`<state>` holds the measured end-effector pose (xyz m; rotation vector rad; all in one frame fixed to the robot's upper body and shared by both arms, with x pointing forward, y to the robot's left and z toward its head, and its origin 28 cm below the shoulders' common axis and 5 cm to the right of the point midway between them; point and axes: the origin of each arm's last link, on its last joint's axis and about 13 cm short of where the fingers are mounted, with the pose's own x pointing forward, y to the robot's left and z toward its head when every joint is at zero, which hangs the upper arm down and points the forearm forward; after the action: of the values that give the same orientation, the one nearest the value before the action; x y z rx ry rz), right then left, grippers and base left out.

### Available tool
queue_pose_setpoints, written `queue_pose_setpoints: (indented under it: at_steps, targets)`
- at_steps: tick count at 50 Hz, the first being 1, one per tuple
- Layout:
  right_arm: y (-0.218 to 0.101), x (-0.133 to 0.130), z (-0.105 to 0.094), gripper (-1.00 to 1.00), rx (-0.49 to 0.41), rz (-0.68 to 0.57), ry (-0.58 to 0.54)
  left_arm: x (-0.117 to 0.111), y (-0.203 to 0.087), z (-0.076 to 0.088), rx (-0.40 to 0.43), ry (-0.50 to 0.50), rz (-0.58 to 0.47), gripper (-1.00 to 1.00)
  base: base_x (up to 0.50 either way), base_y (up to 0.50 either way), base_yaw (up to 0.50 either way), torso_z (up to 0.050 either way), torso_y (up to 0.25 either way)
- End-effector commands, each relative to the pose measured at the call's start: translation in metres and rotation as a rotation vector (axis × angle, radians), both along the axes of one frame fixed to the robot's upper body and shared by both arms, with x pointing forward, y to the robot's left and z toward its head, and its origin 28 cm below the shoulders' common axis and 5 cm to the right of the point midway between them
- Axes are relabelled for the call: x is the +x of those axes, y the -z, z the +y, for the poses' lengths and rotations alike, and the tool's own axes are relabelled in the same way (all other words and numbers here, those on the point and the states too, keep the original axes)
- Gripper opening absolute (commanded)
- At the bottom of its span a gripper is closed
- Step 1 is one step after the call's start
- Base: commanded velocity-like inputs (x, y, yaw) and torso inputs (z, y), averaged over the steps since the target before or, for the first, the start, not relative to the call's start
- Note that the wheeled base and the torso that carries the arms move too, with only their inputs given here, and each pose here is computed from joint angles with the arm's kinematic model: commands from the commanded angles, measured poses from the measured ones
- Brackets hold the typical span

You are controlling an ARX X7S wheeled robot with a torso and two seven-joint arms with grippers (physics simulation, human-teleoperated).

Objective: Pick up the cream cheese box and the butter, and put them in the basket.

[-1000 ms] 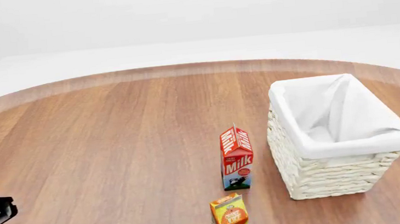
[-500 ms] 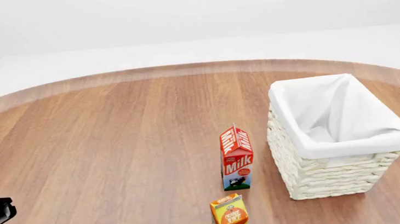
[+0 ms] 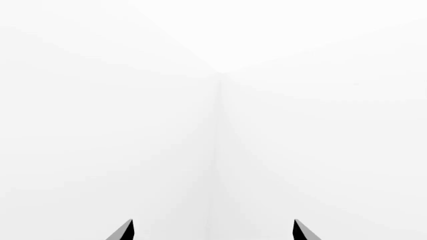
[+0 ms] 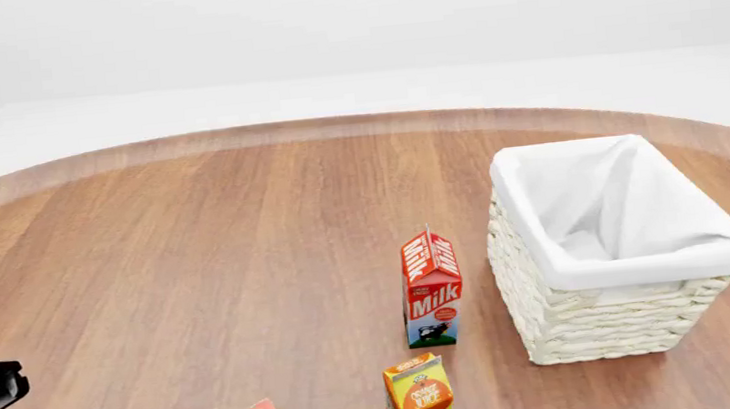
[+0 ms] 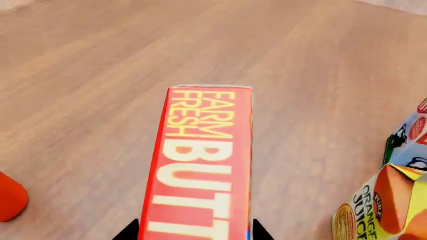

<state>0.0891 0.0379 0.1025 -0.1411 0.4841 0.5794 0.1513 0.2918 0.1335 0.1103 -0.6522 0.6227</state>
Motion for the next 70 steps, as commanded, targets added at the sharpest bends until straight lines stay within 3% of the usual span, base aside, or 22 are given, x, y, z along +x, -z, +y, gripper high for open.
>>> queue_pose_setpoints:
  at_steps: [1,16,29,36,49,55,62,70]
  targets:
    - [-0.045,-0.003,-0.002,-1.0,0.135,-0.224,0.021,0.0,0.001,0.003,0.007,-0.014,0.002,1.0,0.0,0.0,0.0,0.0,0.0]
    - [-0.093,-0.007,-0.018,-1.0,0.218,-0.375,0.06,-0.002,-0.003,0.003,0.005,-0.017,-0.008,1.0,0.0,0.0,0.0,0.0,0.001]
    - [-0.106,0.019,-0.058,-1.0,0.185,-0.436,0.209,-0.005,-0.008,0.003,0.011,-0.024,-0.02,1.0,0.0,0.0,0.0,0.0,0.001]
    - [-0.117,0.025,-0.07,-1.0,0.171,-0.469,0.226,-0.007,-0.01,0.003,0.014,-0.027,-0.027,1.0,0.0,0.0,0.0,0.001,0.001]
    - [-0.157,0.035,-0.11,-1.0,0.092,-0.547,0.348,-0.014,-0.02,0.006,0.019,-0.05,-0.049,1.0,0.0,0.0,0.0,0.0,0.001]
    - [-0.178,0.031,-0.137,-1.0,0.003,-0.634,0.467,-0.016,-0.02,0.007,0.016,-0.056,-0.052,1.0,0.0,0.0,0.0,0.002,0.002]
    - [-0.197,0.025,-0.153,-1.0,-0.091,-0.743,0.56,-0.014,-0.019,0.005,0.019,-0.048,-0.046,1.0,0.0,0.0,0.0,0.0,0.001]
    - [-0.215,0.043,-0.167,-1.0,-0.204,-0.821,0.573,-0.013,-0.019,0.004,0.022,-0.043,-0.043,1.0,0.0,0.0,0.0,0.0,0.0]
